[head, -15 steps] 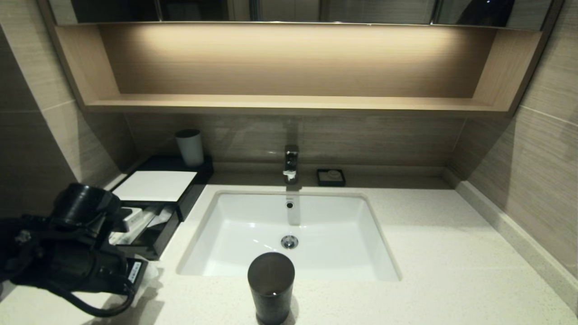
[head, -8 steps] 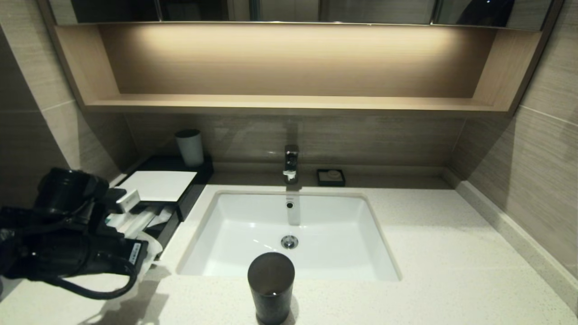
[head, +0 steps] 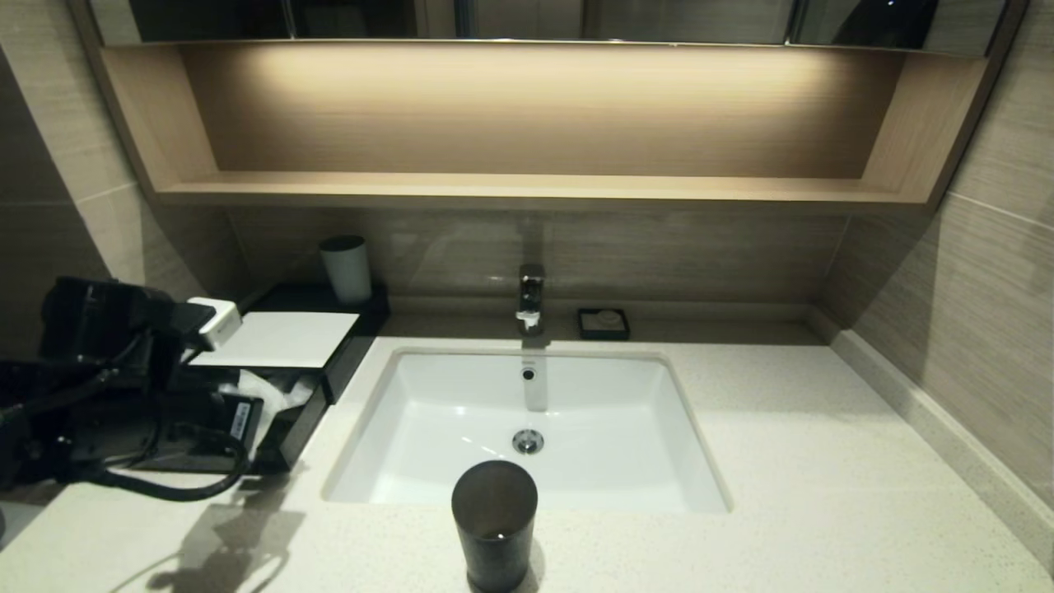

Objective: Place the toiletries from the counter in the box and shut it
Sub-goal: Place the bathroom toiletry into the drawer

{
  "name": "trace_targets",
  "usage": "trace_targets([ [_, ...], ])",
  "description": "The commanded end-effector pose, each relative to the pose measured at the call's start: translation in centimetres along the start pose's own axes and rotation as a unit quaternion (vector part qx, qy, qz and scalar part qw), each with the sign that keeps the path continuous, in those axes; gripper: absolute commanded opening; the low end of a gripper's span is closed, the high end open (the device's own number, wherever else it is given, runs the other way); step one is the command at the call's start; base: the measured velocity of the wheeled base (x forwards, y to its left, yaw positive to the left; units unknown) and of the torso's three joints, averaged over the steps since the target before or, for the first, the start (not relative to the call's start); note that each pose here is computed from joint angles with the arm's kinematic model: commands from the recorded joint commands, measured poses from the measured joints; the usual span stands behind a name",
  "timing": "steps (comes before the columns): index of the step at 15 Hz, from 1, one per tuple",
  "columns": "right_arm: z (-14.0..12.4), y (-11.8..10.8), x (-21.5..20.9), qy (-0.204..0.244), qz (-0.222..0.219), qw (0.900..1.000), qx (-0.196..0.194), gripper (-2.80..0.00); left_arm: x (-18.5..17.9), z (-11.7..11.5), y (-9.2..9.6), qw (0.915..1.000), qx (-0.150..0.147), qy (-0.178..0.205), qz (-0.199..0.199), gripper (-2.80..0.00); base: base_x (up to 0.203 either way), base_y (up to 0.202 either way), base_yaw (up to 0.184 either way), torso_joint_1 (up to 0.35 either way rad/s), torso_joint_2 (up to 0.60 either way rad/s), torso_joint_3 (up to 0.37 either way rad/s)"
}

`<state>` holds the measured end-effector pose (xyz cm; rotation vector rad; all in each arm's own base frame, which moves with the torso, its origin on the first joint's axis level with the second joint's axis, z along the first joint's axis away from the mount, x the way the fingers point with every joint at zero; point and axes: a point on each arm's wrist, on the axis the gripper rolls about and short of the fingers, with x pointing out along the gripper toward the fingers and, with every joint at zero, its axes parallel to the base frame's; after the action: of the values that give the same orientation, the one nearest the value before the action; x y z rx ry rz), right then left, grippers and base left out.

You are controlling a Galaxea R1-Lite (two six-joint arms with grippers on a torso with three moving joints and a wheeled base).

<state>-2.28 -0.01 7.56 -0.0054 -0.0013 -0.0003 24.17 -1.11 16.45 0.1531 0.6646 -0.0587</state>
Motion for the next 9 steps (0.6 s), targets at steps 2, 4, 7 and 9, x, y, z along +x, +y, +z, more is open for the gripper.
trace_targets([
  [2, 0.0, 0.0, 0.0, 0.001, 0.0, 1.0, 0.0, -2.8, -0.1, 0.9, 0.7, 0.9993, 0.002, -0.033, 0.015, -2.8, 0.0, 0.0, 0.0, 0.0, 0.0, 0.0],
  [4, 0.0, 0.0, 0.0, 0.001, 0.0, 1.0, 0.0, -2.8, 0.0, 1.5, 1.0, 0.9989, 0.0, -0.042, 0.02, -2.8, 0.0, 0.0, 0.0, 0.0, 0.0, 0.0],
  [7, 0.0, 0.0, 0.0, 0.001, 0.0, 1.0, 0.0, -2.8, 0.6, 2.0, 1.1, 0.9989, -0.003, -0.043, 0.021, -2.8, 0.0, 0.0, 0.0, 0.0, 0.0, 0.0],
  [9, 0.0, 0.0, 0.0, 0.001, 0.0, 1.0, 0.0, -2.8, 1.6, 2.0, 1.1, 0.9993, -0.007, -0.032, 0.017, -2.8, 0.0, 0.0, 0.0, 0.0, 0.0, 0.0],
])
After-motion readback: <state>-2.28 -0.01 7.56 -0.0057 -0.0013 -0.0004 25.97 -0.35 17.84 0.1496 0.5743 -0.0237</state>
